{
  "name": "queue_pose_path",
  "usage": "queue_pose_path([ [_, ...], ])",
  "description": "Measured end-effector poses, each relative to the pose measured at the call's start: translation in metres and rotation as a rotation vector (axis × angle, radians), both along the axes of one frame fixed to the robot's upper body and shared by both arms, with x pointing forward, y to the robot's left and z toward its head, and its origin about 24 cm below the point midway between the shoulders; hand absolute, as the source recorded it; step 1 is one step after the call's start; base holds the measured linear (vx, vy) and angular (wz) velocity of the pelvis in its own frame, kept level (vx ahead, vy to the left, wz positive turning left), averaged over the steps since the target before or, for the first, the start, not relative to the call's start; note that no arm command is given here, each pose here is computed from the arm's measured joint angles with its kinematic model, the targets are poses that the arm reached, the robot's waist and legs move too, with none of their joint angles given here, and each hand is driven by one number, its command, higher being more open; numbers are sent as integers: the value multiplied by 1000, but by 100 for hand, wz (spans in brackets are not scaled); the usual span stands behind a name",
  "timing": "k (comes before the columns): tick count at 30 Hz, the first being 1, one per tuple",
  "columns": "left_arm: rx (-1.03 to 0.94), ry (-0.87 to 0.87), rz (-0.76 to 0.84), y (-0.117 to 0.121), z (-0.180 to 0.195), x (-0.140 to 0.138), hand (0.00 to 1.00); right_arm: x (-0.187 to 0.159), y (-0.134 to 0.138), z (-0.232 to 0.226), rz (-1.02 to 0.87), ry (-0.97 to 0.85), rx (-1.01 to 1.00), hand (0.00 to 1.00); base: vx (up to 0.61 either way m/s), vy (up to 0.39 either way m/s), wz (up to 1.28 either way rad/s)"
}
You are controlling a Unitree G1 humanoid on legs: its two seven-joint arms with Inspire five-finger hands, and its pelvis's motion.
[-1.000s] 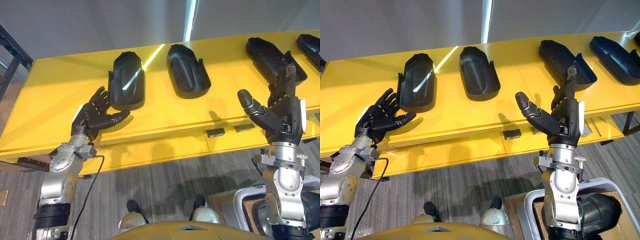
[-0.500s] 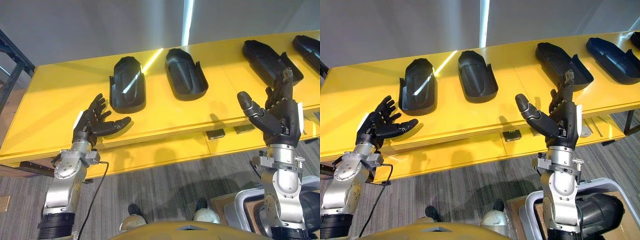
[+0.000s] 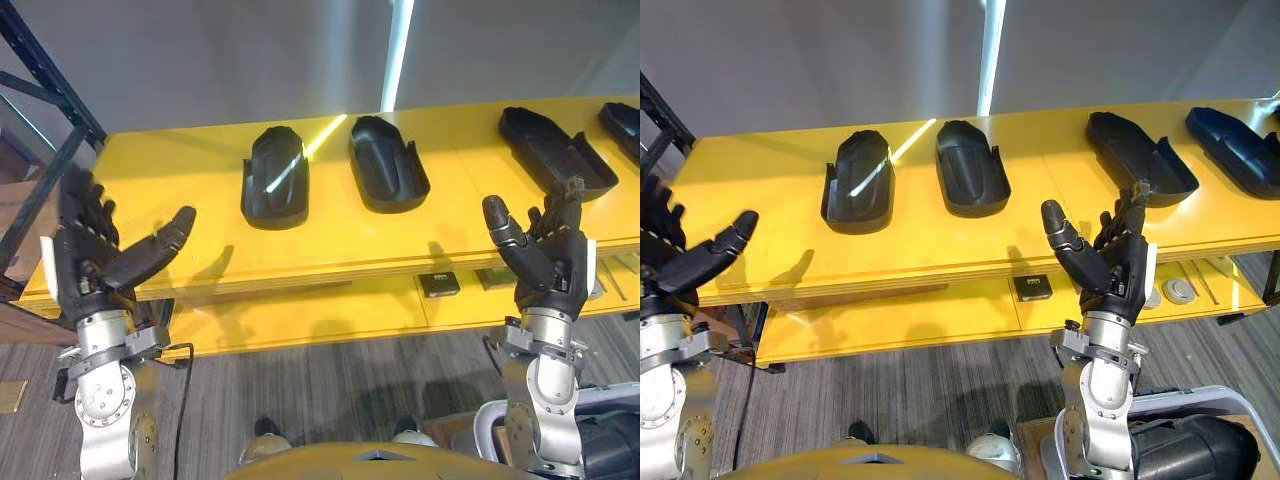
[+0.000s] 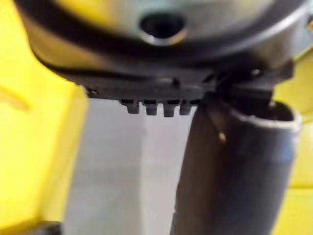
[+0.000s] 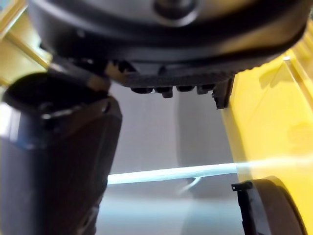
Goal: Walk over and take three plastic housings, then place them on the shelf
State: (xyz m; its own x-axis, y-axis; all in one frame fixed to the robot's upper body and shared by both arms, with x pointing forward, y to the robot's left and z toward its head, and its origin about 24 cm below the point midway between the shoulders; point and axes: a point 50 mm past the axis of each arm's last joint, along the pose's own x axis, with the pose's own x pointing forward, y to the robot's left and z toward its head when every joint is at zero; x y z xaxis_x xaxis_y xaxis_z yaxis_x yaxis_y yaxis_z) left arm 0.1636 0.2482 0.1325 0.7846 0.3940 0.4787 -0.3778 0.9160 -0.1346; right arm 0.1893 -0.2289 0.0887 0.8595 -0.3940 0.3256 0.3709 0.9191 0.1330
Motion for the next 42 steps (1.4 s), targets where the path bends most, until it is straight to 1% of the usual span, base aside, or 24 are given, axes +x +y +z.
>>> queue_pose_path([
  [1,19,-69,-38,-7,8,-1,100,0,1,0,-24,9,-21,100,-18,15,-18],
  [2,26,-96,-58,-11,12,-1,100,1,0,0,-35,14,-27,100,-29,27,-52],
  [3,24,-149,-127,-21,16,-1,100,3,0,-2,-69,38,-39,100,-20,23,-60],
  [6,-12,-163,-218,-32,15,4,100,3,-2,-5,-109,65,-27,100,-9,17,-77],
  [7,-45,-163,-282,-40,13,7,100,1,-6,-7,-138,84,-22,100,-7,23,-100],
  [9,-79,-168,-345,-47,12,10,100,-3,-11,-10,-167,111,-21,100,-6,24,-107],
  [10,-116,-179,-406,-54,12,14,100,-10,-18,-14,-202,146,-25,100,-5,20,-101],
  [12,-125,-176,-431,-58,11,17,100,-21,-28,-19,-237,179,-33,100,-4,18,-104],
  [13,-123,-169,-440,-59,10,21,100,-32,-37,-22,-267,209,-43,100,-7,11,-115],
  [17,-153,-169,-386,-56,11,36,100,-67,-66,-26,-327,227,22,100,-42,0,-88],
  [20,-172,-207,-346,-56,20,45,100,-79,-71,-24,-296,189,52,100,-50,-10,-57],
  [21,-173,-210,-337,-56,21,46,100,-78,-69,-24,-277,177,51,100,-83,-33,-67],
  [23,-136,-194,-284,-50,23,46,100,-66,-59,-20,-187,129,41,100,-115,-19,-82],
  [25,-94,-143,-218,-38,20,41,100,-29,-41,-8,-39,29,36,100,-216,145,-125],
  [26,-89,-133,-203,-35,19,38,100,-21,-36,-6,-6,14,35,100,-160,143,-108],
  [27,-74,-111,-173,-26,16,32,100,0,-23,0,74,-15,13,100,-75,79,-40],
  [28,-65,-102,-168,-20,14,28,100,10,-16,2,109,-10,-11,100,-84,103,-16],
  [30,-115,-119,-217,-14,13,24,100,16,-11,-4,124,26,6,100,-69,119,30],
  [32,-174,-184,-245,-13,14,21,100,17,-8,-16,120,82,43,100,-4,63,43],
  [34,-208,-290,-287,-15,20,15,100,3,-3,-41,96,186,128,100,83,39,14],
  [35,-235,-324,-325,-21,23,14,100,-8,0,-51,89,230,148,100,87,33,-25],
  [37,-240,-316,-339,-26,21,14,100,-21,2,-61,90,274,169,100,2,23,-54],
  [40,-174,-267,-290,-25,18,12,100,-20,6,-62,129,250,228,100,-187,18,-83],
  [42,-153,-243,-283,-18,19,15,100,-1,12,-52,164,166,231,100,-341,8,-79],
])
